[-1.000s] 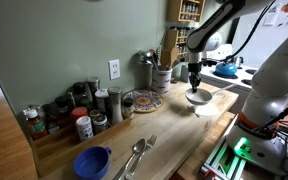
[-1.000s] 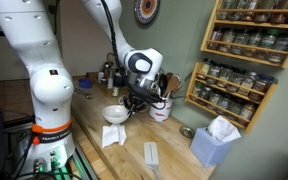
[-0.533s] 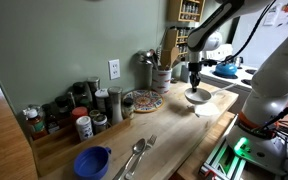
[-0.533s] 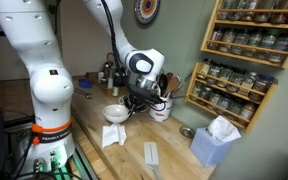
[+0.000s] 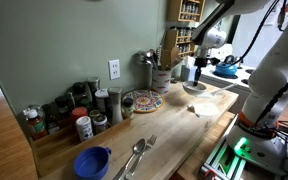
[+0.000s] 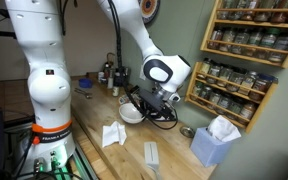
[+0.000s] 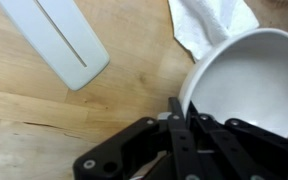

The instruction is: Move the bowl backwards, then move the plate forward

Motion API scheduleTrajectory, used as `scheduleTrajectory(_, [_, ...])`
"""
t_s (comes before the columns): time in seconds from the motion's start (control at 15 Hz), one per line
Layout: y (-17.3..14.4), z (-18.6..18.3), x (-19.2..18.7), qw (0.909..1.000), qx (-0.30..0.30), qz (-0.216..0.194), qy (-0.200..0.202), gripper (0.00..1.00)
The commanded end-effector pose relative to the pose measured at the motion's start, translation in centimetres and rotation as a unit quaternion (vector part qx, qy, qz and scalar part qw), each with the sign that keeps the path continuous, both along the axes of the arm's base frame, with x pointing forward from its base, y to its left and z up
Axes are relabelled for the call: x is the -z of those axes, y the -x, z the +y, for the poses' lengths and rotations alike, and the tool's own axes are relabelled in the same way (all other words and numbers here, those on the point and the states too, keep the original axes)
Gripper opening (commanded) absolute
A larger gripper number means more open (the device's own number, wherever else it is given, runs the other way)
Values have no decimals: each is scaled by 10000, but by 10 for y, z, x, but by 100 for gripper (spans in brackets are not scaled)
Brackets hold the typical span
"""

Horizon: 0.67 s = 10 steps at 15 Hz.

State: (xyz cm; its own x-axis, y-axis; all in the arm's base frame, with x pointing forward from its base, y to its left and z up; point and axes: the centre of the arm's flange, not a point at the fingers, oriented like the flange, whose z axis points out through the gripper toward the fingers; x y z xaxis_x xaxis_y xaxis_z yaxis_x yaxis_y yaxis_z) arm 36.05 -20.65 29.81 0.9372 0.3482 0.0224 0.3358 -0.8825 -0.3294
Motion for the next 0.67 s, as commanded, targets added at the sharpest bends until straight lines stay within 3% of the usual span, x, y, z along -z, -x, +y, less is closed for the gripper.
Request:
scheduleTrajectory(0.0, [-9,-26,7,9949,958,69,-308,2])
scheduleTrajectory(0.27, [-14,-27,14,9786,2024,141,-357,2])
scheduleTrajectory(0.6, [-9,-55,21,9456,3252,111,-14,2])
